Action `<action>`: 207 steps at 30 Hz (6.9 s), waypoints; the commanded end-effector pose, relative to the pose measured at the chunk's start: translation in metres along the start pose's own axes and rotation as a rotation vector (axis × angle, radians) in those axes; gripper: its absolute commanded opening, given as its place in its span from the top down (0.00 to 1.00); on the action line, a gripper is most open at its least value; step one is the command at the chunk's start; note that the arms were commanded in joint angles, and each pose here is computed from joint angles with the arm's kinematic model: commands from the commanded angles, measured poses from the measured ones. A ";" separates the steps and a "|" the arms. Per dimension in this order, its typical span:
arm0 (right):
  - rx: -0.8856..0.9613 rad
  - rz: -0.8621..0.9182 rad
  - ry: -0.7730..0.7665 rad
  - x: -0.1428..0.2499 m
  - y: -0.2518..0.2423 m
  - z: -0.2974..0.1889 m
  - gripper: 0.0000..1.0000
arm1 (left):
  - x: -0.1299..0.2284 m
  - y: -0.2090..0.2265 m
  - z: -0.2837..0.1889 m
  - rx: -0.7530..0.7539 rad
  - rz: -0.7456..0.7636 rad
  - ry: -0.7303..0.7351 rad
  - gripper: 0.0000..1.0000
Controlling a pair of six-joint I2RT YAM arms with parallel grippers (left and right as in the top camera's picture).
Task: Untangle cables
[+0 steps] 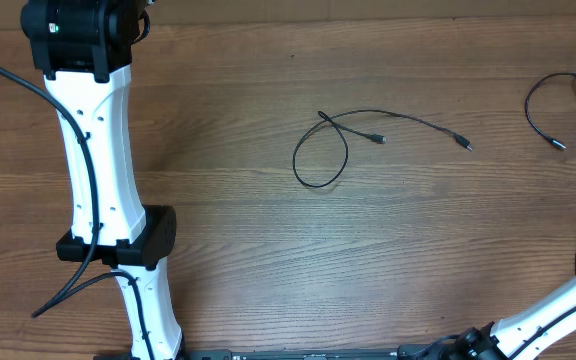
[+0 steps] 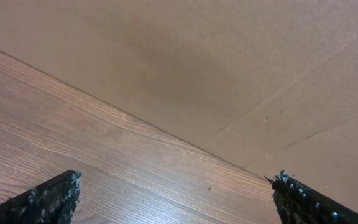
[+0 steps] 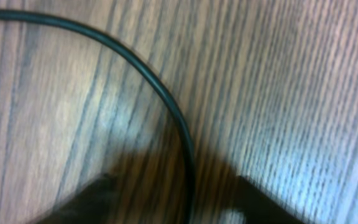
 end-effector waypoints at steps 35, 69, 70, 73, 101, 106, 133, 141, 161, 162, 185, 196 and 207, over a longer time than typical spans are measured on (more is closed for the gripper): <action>-0.364 -0.298 -0.329 0.010 0.177 -0.037 0.00 | 0.007 0.003 0.001 -0.031 -0.011 0.027 0.00; -0.767 -1.134 0.122 0.258 0.257 -0.271 0.00 | -0.010 0.024 -0.001 -0.215 -0.007 -0.124 0.00; -0.754 -1.165 0.127 0.271 0.259 -0.275 0.00 | -0.011 0.025 -0.001 -0.222 -0.010 -0.129 0.00; -0.737 -1.265 0.162 0.314 0.264 -0.289 0.00 | -0.016 0.032 -0.001 -0.238 -0.019 -0.138 0.00; -0.600 -1.566 0.218 0.435 0.252 -0.303 0.00 | -0.045 0.078 0.000 -0.335 -0.012 -0.172 0.00; -0.633 -1.568 0.293 0.447 0.248 -0.291 0.02 | -0.045 0.077 0.000 -0.334 -0.011 -0.172 0.01; -0.323 -1.458 0.349 0.423 0.213 -0.236 0.96 | -0.039 0.075 0.002 -0.300 0.015 -0.119 0.00; -0.126 -1.215 0.300 0.363 0.195 -0.200 0.96 | -0.037 0.073 0.003 -0.284 0.014 -0.106 0.00; 0.005 -0.854 0.362 0.241 0.134 -0.152 0.96 | -0.035 0.068 0.004 -0.232 -0.005 -0.079 0.01; 0.011 -0.849 0.367 0.243 0.133 -0.153 0.96 | -0.035 0.068 0.004 -0.232 -0.004 -0.079 0.00; -0.002 -0.592 0.073 0.221 0.051 -0.280 0.96 | -0.036 0.064 0.005 -0.203 -0.008 -0.082 0.00; -0.047 -0.397 0.147 0.253 0.015 -0.201 0.89 | -0.031 0.056 0.007 -0.122 -0.015 -0.031 0.00; -0.097 -0.354 0.197 0.265 0.015 -0.161 0.08 | -0.029 0.053 0.007 -0.092 -0.023 -0.013 0.00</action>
Point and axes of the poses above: each gripper's point midway between its finger pads, its own z axis out along the fingers, its own y axis along the line the jaws close on, x = y × z, the point moved 7 cm from there along -z, back along the fingers, and after that the axes turned 6 degrees about -z, right-handed, at the moved point
